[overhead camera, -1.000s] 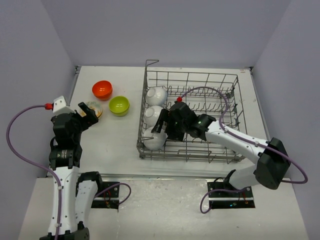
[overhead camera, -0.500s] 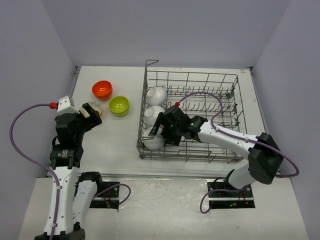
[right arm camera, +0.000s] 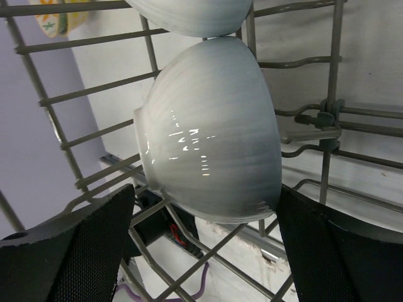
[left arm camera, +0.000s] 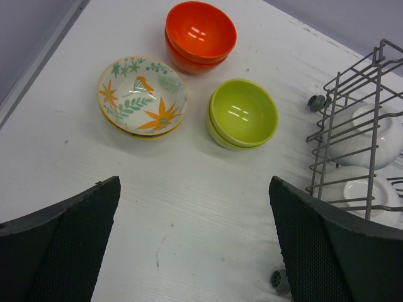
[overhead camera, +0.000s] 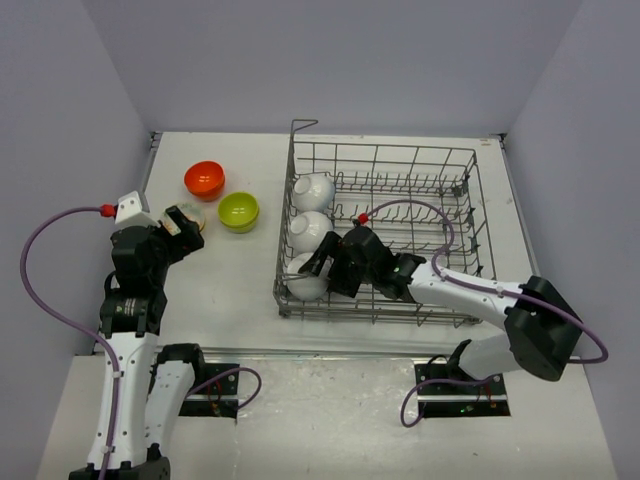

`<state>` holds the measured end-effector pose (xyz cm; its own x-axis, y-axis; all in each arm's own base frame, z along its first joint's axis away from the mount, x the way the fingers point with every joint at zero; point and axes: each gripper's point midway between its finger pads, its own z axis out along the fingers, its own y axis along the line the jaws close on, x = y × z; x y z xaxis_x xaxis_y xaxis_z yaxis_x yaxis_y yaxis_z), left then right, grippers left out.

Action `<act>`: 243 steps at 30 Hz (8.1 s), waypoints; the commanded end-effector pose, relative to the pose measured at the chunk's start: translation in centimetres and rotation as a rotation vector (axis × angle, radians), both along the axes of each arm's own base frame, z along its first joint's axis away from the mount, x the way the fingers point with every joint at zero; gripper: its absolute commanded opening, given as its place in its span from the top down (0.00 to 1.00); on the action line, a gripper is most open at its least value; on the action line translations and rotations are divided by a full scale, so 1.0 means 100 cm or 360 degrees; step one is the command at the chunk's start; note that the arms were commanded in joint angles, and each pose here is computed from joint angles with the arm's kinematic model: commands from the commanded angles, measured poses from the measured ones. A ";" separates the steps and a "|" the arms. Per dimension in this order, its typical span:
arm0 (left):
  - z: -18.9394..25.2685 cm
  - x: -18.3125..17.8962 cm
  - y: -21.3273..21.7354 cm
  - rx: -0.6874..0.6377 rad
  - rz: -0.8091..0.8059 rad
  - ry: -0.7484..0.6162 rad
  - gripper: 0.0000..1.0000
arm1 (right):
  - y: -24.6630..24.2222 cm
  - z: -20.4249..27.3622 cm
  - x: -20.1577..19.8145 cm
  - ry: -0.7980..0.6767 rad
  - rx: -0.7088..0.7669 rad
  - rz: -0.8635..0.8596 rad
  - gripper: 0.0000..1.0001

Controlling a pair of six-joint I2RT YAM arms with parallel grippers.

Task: Unload the bowls from the dish rack

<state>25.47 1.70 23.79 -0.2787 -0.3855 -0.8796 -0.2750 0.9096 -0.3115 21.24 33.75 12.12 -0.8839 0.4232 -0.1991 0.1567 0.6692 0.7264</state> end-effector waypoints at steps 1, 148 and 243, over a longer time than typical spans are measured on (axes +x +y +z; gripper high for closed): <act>0.017 0.004 -0.004 0.0025 -0.0051 -0.0069 0.00 | 0.014 0.038 0.007 -0.0154 0.0269 -0.0015 0.10; 0.158 0.078 -0.224 0.0287 -0.0802 0.0114 1.00 | -0.048 0.232 0.005 -0.1889 -0.1212 0.1001 0.01; 0.034 -0.015 0.008 0.0098 0.0072 -0.0180 0.00 | -0.005 0.038 0.120 -0.0282 0.0283 0.0560 0.03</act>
